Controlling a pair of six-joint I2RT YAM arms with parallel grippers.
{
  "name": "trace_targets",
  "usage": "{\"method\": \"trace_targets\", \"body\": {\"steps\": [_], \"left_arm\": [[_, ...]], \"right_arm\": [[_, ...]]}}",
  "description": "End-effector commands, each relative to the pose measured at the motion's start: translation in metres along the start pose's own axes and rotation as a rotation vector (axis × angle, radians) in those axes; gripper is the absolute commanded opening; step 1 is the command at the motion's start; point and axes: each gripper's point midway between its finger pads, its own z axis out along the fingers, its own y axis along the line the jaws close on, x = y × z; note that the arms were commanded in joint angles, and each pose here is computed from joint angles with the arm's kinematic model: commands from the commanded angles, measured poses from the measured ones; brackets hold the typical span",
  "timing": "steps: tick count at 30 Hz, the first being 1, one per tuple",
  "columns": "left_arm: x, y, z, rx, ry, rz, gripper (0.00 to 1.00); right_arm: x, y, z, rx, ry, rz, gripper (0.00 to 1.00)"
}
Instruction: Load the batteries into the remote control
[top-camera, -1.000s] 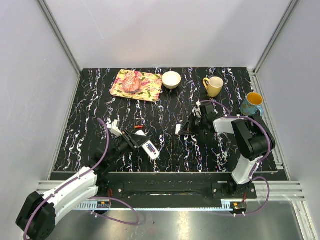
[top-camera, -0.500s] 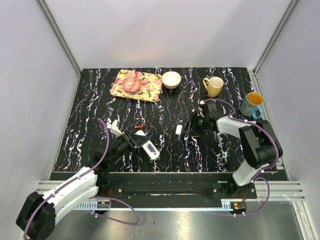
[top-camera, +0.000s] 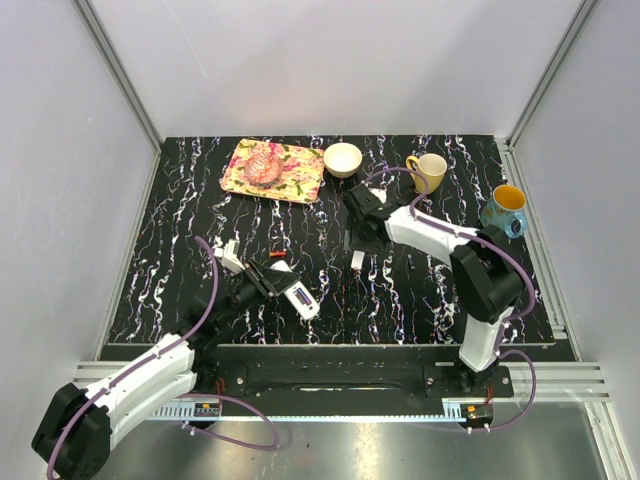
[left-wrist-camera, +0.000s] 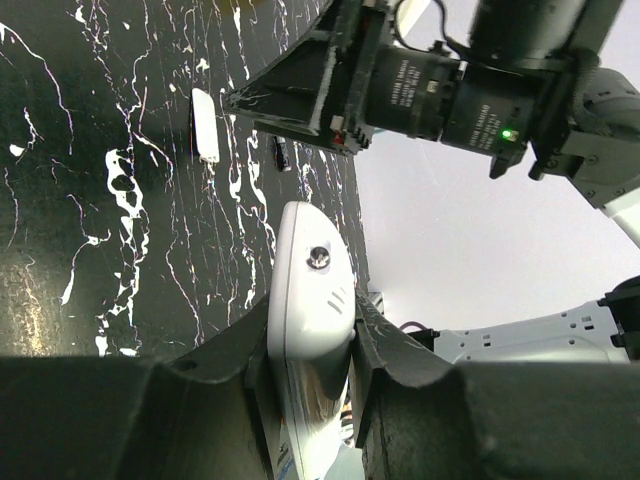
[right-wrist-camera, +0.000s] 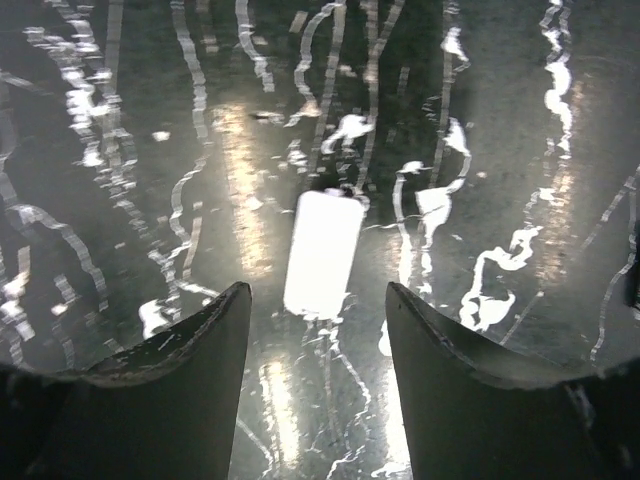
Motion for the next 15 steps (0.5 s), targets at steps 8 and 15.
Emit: {"method": "trace_targets", "body": {"steps": [8,15], "left_arm": [[-0.006,-0.03,-0.001,0.109,-0.008,0.038,0.0],[-0.004,-0.03,-0.003,0.117,-0.003,0.039,0.0]], "right_arm": [[0.01,-0.021,0.015,0.215,0.026,0.052,0.61],[0.007,-0.012,0.01,0.202,-0.009,0.064,0.62]]}}
